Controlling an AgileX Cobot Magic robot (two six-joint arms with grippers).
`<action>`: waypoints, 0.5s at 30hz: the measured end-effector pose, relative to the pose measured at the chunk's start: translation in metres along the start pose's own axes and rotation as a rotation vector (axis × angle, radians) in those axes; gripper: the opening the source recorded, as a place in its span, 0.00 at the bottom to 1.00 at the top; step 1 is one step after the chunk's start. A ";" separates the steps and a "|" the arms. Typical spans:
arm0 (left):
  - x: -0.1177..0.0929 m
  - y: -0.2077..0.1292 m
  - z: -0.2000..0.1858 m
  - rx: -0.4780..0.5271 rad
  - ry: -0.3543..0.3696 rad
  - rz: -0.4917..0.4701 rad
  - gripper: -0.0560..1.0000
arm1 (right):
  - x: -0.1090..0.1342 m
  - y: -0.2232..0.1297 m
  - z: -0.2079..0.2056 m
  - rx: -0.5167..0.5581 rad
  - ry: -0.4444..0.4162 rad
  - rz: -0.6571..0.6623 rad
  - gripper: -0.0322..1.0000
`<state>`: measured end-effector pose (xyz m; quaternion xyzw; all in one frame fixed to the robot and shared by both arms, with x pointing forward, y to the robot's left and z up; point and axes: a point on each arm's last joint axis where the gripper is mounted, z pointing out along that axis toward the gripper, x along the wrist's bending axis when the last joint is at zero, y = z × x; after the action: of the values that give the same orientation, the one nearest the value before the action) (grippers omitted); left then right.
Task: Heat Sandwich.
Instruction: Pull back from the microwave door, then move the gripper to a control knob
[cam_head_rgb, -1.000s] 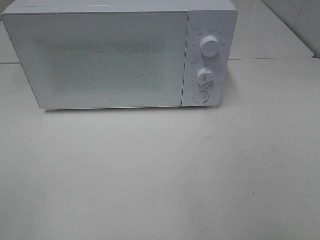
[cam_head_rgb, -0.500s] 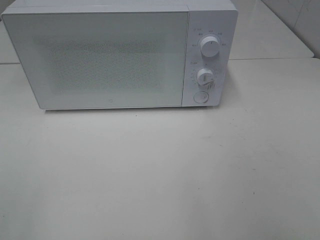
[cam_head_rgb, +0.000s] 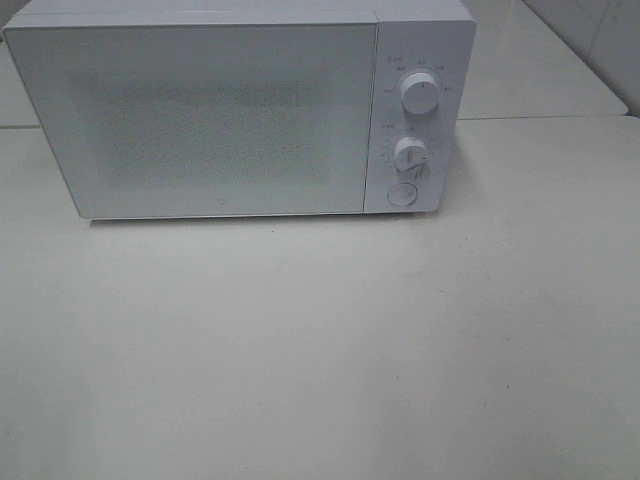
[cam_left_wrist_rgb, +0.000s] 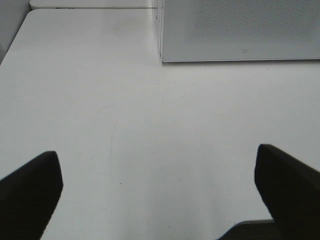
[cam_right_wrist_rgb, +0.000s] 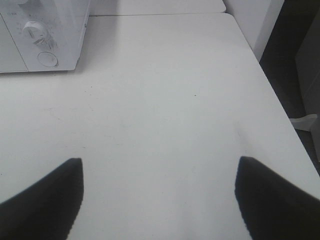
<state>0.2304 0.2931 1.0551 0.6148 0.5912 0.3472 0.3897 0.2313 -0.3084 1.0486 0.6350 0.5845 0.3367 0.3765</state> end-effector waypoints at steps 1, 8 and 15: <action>0.000 0.000 0.000 0.000 0.000 0.000 0.97 | 0.000 0.000 0.000 0.000 0.000 0.000 0.77; 0.000 0.000 0.000 0.000 0.000 0.000 0.97 | 0.000 0.006 -0.003 -0.051 0.003 0.001 0.77; 0.000 0.000 0.000 0.000 0.000 0.000 0.97 | 0.001 0.018 0.000 -0.117 0.012 0.005 0.77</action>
<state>0.2304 0.2931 1.0551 0.6148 0.5912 0.3472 0.3897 0.2401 -0.3075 1.0639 0.6111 0.5645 0.3752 0.4088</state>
